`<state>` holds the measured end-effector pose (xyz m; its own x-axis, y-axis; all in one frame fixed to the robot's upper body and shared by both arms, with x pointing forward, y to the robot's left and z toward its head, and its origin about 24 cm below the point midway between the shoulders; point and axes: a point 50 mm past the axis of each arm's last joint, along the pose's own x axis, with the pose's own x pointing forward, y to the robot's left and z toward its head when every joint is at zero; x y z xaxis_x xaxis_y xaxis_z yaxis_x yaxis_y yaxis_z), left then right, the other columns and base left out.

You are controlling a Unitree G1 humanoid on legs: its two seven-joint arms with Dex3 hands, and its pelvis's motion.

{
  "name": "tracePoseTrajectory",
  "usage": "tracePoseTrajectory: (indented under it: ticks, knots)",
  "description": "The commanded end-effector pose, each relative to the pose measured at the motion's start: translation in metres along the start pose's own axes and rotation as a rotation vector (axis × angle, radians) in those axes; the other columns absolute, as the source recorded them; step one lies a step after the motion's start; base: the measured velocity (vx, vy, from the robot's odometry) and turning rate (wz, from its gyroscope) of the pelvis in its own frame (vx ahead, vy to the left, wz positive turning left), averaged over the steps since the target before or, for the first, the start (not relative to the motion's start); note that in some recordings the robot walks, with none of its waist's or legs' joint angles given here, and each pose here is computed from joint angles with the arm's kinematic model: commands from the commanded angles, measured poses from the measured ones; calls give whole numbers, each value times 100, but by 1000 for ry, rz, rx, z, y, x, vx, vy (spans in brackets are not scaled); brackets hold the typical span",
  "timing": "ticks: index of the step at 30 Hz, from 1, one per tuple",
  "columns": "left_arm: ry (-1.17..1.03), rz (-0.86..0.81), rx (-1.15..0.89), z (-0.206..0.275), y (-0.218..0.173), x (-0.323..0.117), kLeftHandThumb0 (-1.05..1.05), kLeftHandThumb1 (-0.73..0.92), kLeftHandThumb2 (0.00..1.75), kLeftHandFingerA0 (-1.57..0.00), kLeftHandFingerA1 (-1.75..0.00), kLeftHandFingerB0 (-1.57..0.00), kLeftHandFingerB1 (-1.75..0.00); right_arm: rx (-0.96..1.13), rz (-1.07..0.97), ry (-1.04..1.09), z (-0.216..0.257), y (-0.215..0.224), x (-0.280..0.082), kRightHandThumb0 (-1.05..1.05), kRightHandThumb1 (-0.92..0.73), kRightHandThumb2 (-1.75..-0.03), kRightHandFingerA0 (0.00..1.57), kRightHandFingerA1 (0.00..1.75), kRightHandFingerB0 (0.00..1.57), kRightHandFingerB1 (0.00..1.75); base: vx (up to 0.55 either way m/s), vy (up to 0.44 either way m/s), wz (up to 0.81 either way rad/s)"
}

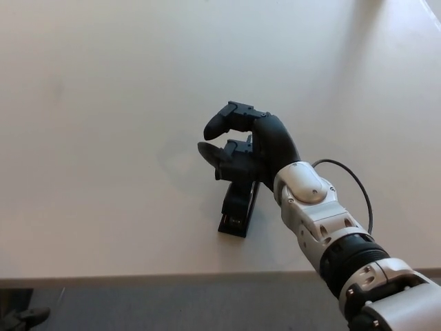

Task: The robot uses its right hand to press on the stapler that is in the middle of the desk

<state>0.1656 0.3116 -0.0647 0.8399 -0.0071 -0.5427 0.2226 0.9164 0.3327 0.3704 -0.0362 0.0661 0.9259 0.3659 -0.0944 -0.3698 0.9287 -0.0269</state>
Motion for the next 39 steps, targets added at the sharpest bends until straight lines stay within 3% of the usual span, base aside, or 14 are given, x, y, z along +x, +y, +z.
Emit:
tracePoseTrajectory:
  ticks: [1, 5, 6, 8, 9, 11, 12, 13, 16, 17, 20, 21, 30, 39]
  knots:
    - [57, -14, 2, -13, -5, -7, -36, 61, 116, -8, -52, -6, -50, 275, 291, 164, -57, 144, -43, -19, -60, -55, 79, 172, 61, 158, 0, 0, 0]
    - [90, 14, -37, -29, -7, -19, -37, 59, 115, -6, -51, -5, -50, 245, 319, 255, -76, 156, -57, -19, -60, -54, 76, 172, 62, 162, 0, 0, 0]
    - [94, 18, -43, -31, -7, -22, -68, 90, 67, -23, -44, -21, -40, 235, 325, 263, -77, 158, -58, -21, -60, -54, 76, 170, 61, 159, 0, 0, 0]
    - [100, 28, -56, -35, -8, -27, -69, 90, 66, -23, -44, -22, -41, 226, 338, 279, -79, 163, -60, -23, -67, -54, 67, 170, 55, 159, 0, 0, 0]
    - [102, 28, -57, -36, -9, -27, -36, 60, 116, -5, -50, -4, -49, 220, 340, 283, -79, 163, -60, -23, -66, -56, 69, 167, 57, 156, 0, 0, 0]
    - [110, 30, -48, -37, -9, -27, -36, 60, 116, -6, -50, -4, -49, 209, 343, 283, -79, 163, -60, -21, -60, -56, 77, 167, 63, 157, 0, 0, 0]
    - [112, 32, -45, -37, -9, -27, -66, 91, 67, -24, -44, -21, -40, 207, 344, 279, -79, 163, -60, -21, -61, -56, 77, 167, 64, 158, 0, 0, 0]
    - [110, 29, -55, -38, -10, -28, -35, 62, 116, -6, -51, -5, -50, 211, 344, 278, -80, 162, -61, -27, -63, -56, 74, 167, 61, 157, 0, 0, 0]
    - [111, 34, -62, -39, -11, -29, -65, 90, 70, -21, -44, -21, -42, 240, 339, 290, -82, 162, -62, -25, -60, -57, 79, 166, 65, 154, 0, 0, 0]
    - [117, 30, -68, -41, -12, -31, -35, 63, 117, -6, -51, -5, -50, 245, 340, 295, -85, 162, -64, -19, -59, -54, 76, 171, 64, 162, 0, 0, 0]
    - [128, 26, -57, -44, -14, -33, -35, 63, 117, -6, -50, -5, -50, 284, 342, 321, -91, 163, -69, -18, -60, -52, 77, 174, 60, 162, 0, 0, 0]
    - [139, 23, -52, -46, -15, -35, -65, 92, 67, -24, -44, -20, -40, 303, 344, 340, -96, 164, -73, -18, -59, -54, 79, 172, 61, 159, 0, 0, 0]
    - [258, 7, -95, -87, -36, -81, -43, 86, 65, -27, -43, -25, -41, 260, 278, 724, -184, 179, -168, -19, -61, -55, 78, 172, 64, 163, 0, 0, 0]
    - [197, 231, -258, -88, -34, -85, -28, 76, 125, -10, -55, -9, -55, 243, 246, 752, -195, 172, -179, -19, -57, -56, 80, 169, 68, 160, 0, 0, 0]
